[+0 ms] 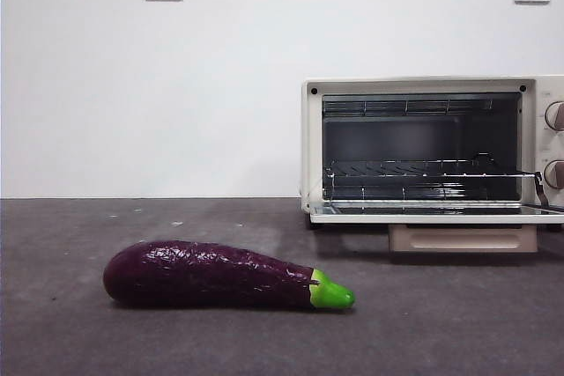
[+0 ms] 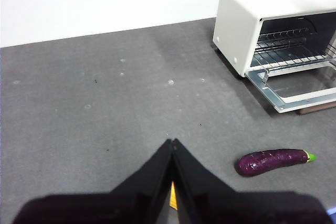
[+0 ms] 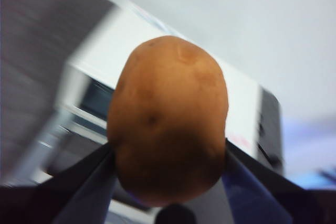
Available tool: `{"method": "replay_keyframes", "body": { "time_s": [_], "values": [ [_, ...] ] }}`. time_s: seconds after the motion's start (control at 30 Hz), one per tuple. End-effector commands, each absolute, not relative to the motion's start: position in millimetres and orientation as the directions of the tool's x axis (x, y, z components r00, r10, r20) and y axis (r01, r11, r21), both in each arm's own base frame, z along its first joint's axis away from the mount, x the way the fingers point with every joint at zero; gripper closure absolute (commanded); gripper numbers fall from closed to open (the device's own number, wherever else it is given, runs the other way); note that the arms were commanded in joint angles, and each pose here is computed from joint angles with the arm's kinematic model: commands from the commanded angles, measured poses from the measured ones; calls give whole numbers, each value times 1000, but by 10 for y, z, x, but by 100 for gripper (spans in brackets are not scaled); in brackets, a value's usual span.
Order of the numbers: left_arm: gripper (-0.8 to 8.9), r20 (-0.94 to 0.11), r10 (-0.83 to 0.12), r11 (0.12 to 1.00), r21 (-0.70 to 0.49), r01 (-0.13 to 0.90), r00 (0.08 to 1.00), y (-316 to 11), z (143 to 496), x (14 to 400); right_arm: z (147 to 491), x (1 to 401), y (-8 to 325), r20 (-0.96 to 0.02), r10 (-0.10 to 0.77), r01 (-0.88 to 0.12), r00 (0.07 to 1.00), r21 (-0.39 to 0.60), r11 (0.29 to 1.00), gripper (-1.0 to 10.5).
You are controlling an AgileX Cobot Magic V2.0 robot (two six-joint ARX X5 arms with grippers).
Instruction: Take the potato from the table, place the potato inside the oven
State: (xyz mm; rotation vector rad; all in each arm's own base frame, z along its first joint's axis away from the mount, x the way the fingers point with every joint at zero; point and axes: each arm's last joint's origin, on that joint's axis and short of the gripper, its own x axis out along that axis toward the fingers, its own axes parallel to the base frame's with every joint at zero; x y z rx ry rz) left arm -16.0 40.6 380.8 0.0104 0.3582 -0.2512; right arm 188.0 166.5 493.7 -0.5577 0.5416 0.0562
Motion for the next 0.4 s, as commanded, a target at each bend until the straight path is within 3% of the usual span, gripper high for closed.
{"method": "replay_keyframes", "body": {
  "time_s": [0.03, 0.13, 0.27, 0.33, 0.4],
  "values": [
    [821, -343, -242, 969, -40, 243, 908, 412, 3802, -163, 4766, 1822, 1384, -547, -179, -139, 818, -489, 861, 883],
    [821, -343, -242, 969, -40, 243, 908, 412, 3802, -163, 4623, 1769, 1140, -559, -182, -120, 809, -459, 880, 883],
    [821, -344, -242, 969, -40, 243, 907, 409, 3803, -162, 4413, 1662, 911, -518, 67, -241, 853, -277, 930, 884],
    [821, -344, -244, 969, -41, 245, 907, 408, 3803, -162, 4248, 1625, 819, -500, 115, -253, 859, -218, 942, 884],
    [821, -344, -245, 969, -44, 245, 906, 408, 3803, -162, 4035, 1616, 752, -514, 107, -242, 851, -204, 949, 883]
  ]
}}
